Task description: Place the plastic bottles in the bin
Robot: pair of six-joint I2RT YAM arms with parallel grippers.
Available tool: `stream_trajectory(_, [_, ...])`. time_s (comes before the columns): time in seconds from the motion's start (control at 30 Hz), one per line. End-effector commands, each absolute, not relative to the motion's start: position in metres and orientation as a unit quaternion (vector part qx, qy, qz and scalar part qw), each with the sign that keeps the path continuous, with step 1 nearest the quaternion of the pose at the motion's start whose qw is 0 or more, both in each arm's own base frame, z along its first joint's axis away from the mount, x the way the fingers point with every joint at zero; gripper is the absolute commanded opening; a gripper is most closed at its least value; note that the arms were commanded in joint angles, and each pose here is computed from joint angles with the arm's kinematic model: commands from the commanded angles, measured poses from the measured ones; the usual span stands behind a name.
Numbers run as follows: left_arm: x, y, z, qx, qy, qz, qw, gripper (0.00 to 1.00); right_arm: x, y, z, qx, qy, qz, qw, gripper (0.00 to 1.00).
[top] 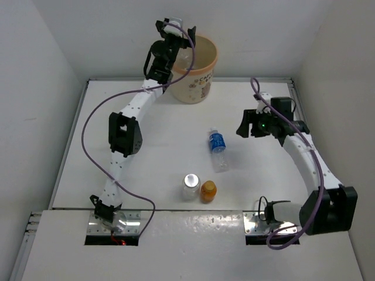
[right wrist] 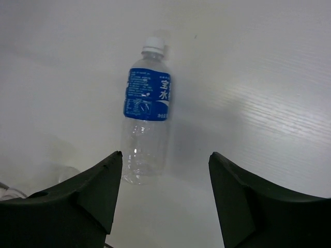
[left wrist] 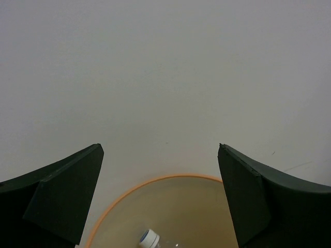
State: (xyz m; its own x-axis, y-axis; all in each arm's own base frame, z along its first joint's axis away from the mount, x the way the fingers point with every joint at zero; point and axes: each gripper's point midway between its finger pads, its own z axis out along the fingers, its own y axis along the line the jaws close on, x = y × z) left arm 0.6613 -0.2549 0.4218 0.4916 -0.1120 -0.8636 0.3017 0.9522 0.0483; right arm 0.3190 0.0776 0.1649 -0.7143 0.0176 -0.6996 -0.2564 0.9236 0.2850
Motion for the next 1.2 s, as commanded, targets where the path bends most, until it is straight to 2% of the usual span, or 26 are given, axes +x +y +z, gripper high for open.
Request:
stream_trajectory(0.0, [0.583,-0.210,0.565,0.071,0.418,-0.125,0.897,1.00,0.330,0.101,0.173,-0.103,0.904,0.183,0.373,0.67])
stream_trajectory(0.03, [0.575,-0.207,0.569,0.075,0.436,-0.123,0.888,1.00,0.330,0.107,0.172,-0.108,0.905,0.184,0.367,0.67])
stream_trajectory(0.07, [0.553,-0.199,0.582,0.075,0.450,-0.127,0.881,1.00,0.323,0.126,0.153,-0.130,0.916,0.191,0.329,0.67])
stream_trajectory(0.1, [0.550,-0.198,0.564,0.086,0.499,-0.122,0.854,1.00,0.328,0.127,0.153,-0.138,0.917,0.176,0.330,0.67])
stream_trajectory(0.17, [0.533,-0.188,0.550,0.100,0.541,-0.117,0.827,1.00,0.328,0.140,0.136,-0.153,0.926,0.163,0.303,0.68])
stream_trajectory(0.2, [0.509,-0.176,0.532,0.109,0.573,-0.113,0.805,1.00,0.336,0.143,0.144,-0.153,0.924,0.158,0.313,0.70])
stream_trajectory(0.27, [0.485,-0.156,0.512,0.108,0.599,-0.102,0.787,1.00,0.338,0.146,0.118,-0.151,0.940,0.148,0.266,0.70])
stream_trajectory(0.3, [0.461,-0.142,0.489,0.110,0.626,-0.100,0.765,1.00,0.347,0.149,0.128,-0.149,0.938,0.149,0.276,0.70])
stream_trajectory(0.33, [0.451,-0.136,0.476,0.109,0.642,-0.104,0.752,1.00,0.341,0.149,0.112,-0.147,0.949,0.147,0.237,0.70])
stream_trajectory(0.4, [0.430,-0.125,0.453,0.109,0.667,-0.097,0.731,1.00,0.340,0.152,0.101,-0.155,0.955,0.142,0.208,0.70])
stream_trajectory(0.43, [0.424,-0.117,0.416,0.106,0.701,-0.092,0.699,1.00,0.341,0.156,0.102,-0.159,0.955,0.141,0.205,0.71])
stream_trajectory(0.5, [0.394,-0.105,0.416,0.104,0.700,-0.091,0.701,1.00,0.335,0.162,0.084,-0.168,0.961,0.134,0.173,0.71])
stream_trajectory(0.53, [0.388,-0.100,0.390,0.100,0.721,-0.088,0.680,1.00,0.334,0.163,0.074,-0.168,0.964,0.131,0.159,0.74])
stream_trajectory(0.57, [0.372,-0.095,0.395,0.092,0.716,-0.089,0.686,1.00,0.333,0.164,0.070,-0.168,0.965,0.129,0.154,0.76])
stream_trajectory(0.7, [0.349,-0.081,0.362,0.055,0.740,-0.102,0.663,1.00,0.324,0.174,0.049,-0.172,0.970,0.123,0.122,0.82])
stream_trajectory(0.73, [0.345,-0.083,0.346,0.049,0.752,-0.112,0.647,1.00,0.324,0.174,0.045,-0.170,0.971,0.121,0.117,0.82])
stream_trajectory(1.0, [0.331,-0.061,0.325,0.012,0.764,-0.114,0.635,1.00,0.326,0.179,0.012,-0.173,0.976,0.102,0.079,0.84])
stream_trajectory(1.03, [0.331,-0.061,0.325,0.012,0.764,-0.114,0.635,1.00,0.325,0.178,0.007,-0.173,0.977,0.098,0.073,0.83])
stream_trajectory(1.13, [0.333,-0.061,0.320,0.016,0.770,-0.110,0.628,1.00,0.327,0.177,0.002,-0.174,0.978,0.094,0.072,0.69])
stream_trajectory(1.17, [0.333,-0.061,0.324,0.016,0.767,-0.111,0.631,1.00,0.326,0.176,0.001,-0.175,0.978,0.093,0.070,0.58])
